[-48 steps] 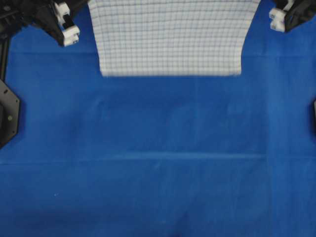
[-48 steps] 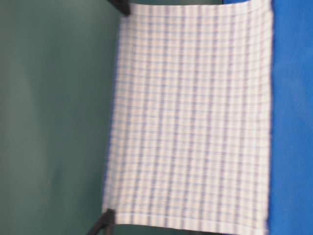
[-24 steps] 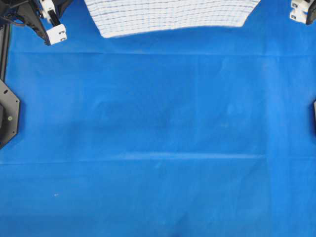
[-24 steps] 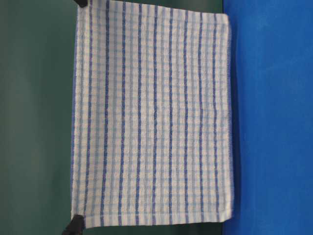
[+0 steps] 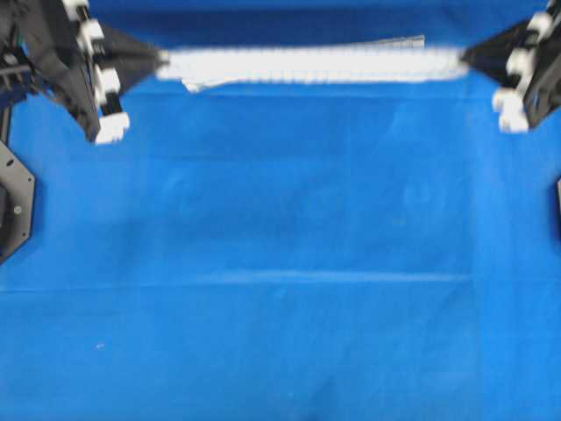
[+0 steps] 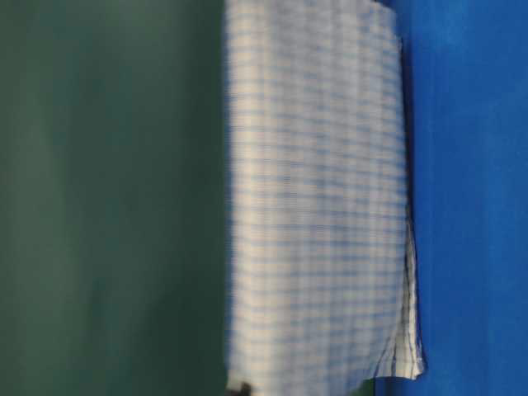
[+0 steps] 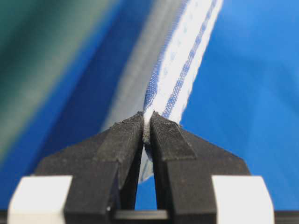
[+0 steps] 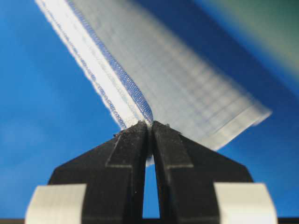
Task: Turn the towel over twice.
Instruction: 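Swing the towel over and lay it flat, held edge nearest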
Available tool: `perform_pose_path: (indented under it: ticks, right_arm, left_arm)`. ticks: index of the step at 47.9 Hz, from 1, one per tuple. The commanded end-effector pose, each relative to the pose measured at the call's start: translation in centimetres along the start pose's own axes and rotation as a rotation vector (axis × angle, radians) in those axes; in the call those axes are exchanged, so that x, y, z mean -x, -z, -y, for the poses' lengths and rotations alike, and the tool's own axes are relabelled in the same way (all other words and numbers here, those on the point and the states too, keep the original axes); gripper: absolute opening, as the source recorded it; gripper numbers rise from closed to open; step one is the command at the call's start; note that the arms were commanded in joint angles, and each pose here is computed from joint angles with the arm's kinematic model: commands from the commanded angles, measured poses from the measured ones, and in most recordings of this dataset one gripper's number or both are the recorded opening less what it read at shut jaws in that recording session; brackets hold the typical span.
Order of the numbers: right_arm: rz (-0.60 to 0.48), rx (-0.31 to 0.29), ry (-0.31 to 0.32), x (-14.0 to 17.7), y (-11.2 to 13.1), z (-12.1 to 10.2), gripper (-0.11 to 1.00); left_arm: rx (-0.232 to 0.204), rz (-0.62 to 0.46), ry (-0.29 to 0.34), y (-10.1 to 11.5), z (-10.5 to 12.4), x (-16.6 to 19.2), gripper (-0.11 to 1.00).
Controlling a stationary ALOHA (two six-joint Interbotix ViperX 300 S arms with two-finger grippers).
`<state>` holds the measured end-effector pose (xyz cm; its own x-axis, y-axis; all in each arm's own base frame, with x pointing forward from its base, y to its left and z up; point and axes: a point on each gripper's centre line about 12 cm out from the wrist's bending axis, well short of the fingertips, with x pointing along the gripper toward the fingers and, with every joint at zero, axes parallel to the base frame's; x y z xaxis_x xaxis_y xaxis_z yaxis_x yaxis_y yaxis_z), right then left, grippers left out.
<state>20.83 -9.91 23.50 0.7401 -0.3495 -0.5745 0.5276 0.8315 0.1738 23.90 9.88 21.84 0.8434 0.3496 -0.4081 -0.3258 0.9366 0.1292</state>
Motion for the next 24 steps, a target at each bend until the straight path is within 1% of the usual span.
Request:
perform_pose_path:
  ticks: [1, 7, 10, 14, 20, 24]
  right_arm:
    - [-0.051, -0.007, -0.052, -0.4, 1.5, -1.5, 0.05]
    - [-0.166, -0.031, -0.11, -1.4, 4.7, -3.4, 0.06]
    - [-0.209, -0.035, -0.136, -1.7, 5.9, -4.4, 0.06]
    - [-0.264, -0.038, -0.166, -2.2, 7.5, -5.6, 0.06]
    - [-0.332, -0.039, -0.217, -3.0, 9.8, -7.8, 0.06]
    - [-0.365, -0.04, -0.245, -3.4, 10.9, -9.2, 0.06]
  left_arm:
    - [-0.023, -0.043, 0.07, 1.2, 2.0, -0.4, 0.03]
    - [-0.062, -0.124, 0.19, 3.6, 5.5, -0.7, 0.03]
    - [-0.064, -0.16, 0.239, 4.6, 7.0, -0.9, 0.03]
    - [-0.045, -0.208, 0.285, 5.6, 8.6, -1.1, 0.03]
    - [0.0, -0.288, 0.339, 7.1, 10.9, -1.3, 0.03]
    - [0.009, -0.327, 0.375, 7.9, 12.3, -1.3, 0.03]
